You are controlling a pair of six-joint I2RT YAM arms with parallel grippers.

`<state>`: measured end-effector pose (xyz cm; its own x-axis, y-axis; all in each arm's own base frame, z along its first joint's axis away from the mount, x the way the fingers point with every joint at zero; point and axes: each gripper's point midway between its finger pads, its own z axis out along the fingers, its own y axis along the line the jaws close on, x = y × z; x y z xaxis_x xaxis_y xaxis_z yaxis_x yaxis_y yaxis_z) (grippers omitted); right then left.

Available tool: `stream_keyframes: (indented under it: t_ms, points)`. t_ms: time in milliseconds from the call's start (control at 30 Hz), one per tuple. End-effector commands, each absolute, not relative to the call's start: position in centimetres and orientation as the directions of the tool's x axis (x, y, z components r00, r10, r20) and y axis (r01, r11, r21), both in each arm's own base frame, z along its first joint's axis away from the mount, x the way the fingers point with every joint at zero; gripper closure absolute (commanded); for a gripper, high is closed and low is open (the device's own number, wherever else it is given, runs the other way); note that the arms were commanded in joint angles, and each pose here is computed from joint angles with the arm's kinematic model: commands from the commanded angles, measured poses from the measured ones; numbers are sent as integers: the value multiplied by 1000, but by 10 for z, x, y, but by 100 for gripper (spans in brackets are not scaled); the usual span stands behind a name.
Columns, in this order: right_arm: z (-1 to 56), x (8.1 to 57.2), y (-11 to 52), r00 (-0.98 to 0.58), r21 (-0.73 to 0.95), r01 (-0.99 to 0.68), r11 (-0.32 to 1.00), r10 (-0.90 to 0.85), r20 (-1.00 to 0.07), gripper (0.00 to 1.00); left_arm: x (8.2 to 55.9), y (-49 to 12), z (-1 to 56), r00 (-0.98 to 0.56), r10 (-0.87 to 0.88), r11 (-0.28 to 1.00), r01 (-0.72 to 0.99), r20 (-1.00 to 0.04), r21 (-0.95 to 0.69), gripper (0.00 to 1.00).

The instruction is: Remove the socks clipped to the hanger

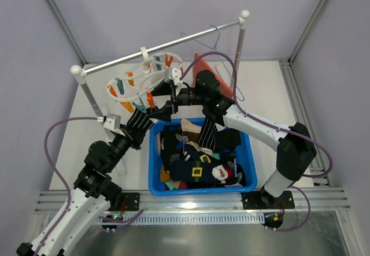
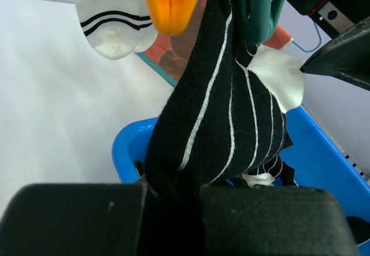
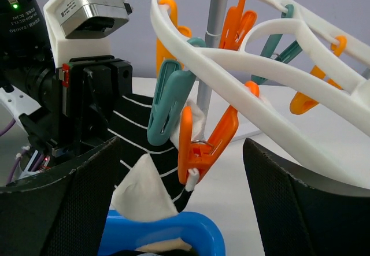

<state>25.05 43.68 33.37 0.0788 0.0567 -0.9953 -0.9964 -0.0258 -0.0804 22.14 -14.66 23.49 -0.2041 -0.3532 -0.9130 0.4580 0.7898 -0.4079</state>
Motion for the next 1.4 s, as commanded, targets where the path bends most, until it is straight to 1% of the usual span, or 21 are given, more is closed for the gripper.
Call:
stream_keyframes:
  t_ms: [0, 167, 300, 333, 400, 433, 533, 633, 667, 733, 800, 967, 1067, 1100, 1133, 1167, 1233, 1300, 1367]
  points:
    - [383, 239, 438, 155, -173, -981, -89, 179, -972, 15, 217, -149, 238, -205, -359, 776, 477, -911, -413, 100]
    - [389, 234, 440, 126, -158, -977, -147, 208, -970, 19, 219, -147, 236, -203, -356, 783, 468, -912, -410, 100]
    - [396, 232, 441, 123, -163, -974, -156, 235, -964, 26, 220, -148, 234, -211, -352, 785, 465, -912, -410, 100]
    - [395, 234, 442, 116, -153, -976, -152, 232, -966, 32, 220, -148, 234, -209, -353, 784, 465, -912, -410, 100]
    - [395, 236, 445, 105, -140, -979, -150, 222, -969, 37, 219, -148, 235, -207, -354, 783, 468, -912, -410, 100]
    - [392, 240, 447, 100, -133, -981, -144, 217, -971, 42, 219, -147, 235, -206, -355, 783, 468, -912, -410, 100]
    - [390, 244, 449, 95, -126, -983, -133, 214, -972, 51, 218, -147, 236, -204, -356, 780, 472, -912, -410, 100]
    - [390, 249, 454, 79, -108, -987, -122, 219, -973, 73, 217, -147, 236, -200, -358, 779, 474, -912, -410, 100]
    - [389, 253, 455, 75, -102, -989, -112, 222, -972, 90, 217, -147, 235, -204, -356, 780, 472, -912, -410, 100]
    - [388, 254, 456, 65, -91, -990, -107, 226, -972, 95, 217, -148, 233, -211, -352, 780, 472, -912, -410, 100]
    - [389, 254, 456, 63, -89, -990, -107, 231, -971, 96, 217, -149, 230, -214, -345, 781, 475, -914, -406, 100]
    - [393, 257, 449, 91, -107, -993, -48, 264, -960, 96, 218, -151, 225, -229, -335, 780, 477, -914, -405, 100]
    - [393, 261, 447, 78, -85, -996, -16, 255, -964, 96, 212, -159, 226, -236, -330, 748, 525, -914, -405, 100]
    - [394, 263, 447, 76, -80, -997, -4, 251, -965, 90, 210, -162, 226, -240, -326, 736, 542, -914, -405, 100]
    - [390, 266, 446, 83, -81, -997, 16, 239, -967, 57, 206, -166, 224, -254, -319, 719, 563, -913, -408, 100]
    - [386, 268, 446, 78, -73, -997, 29, 225, -971, 44, 202, -172, 232, -244, -323, 686, 606, -915, -404, 100]
    - [380, 270, 439, 94, -80, -994, 70, 213, -973, 23, 198, -177, 229, -255, -315, 664, 629, -914, -404, 100]
    - [373, 272, 434, 106, -87, -991, 105, 193, -975, 19, 196, -179, 231, -241, -319, 652, 646, -916, -397, 100]
    - [362, 275, 424, 120, -94, -983, 159, 165, -979, 18, 193, -181, 227, -235, -317, 640, 662, -919, -390, 100]
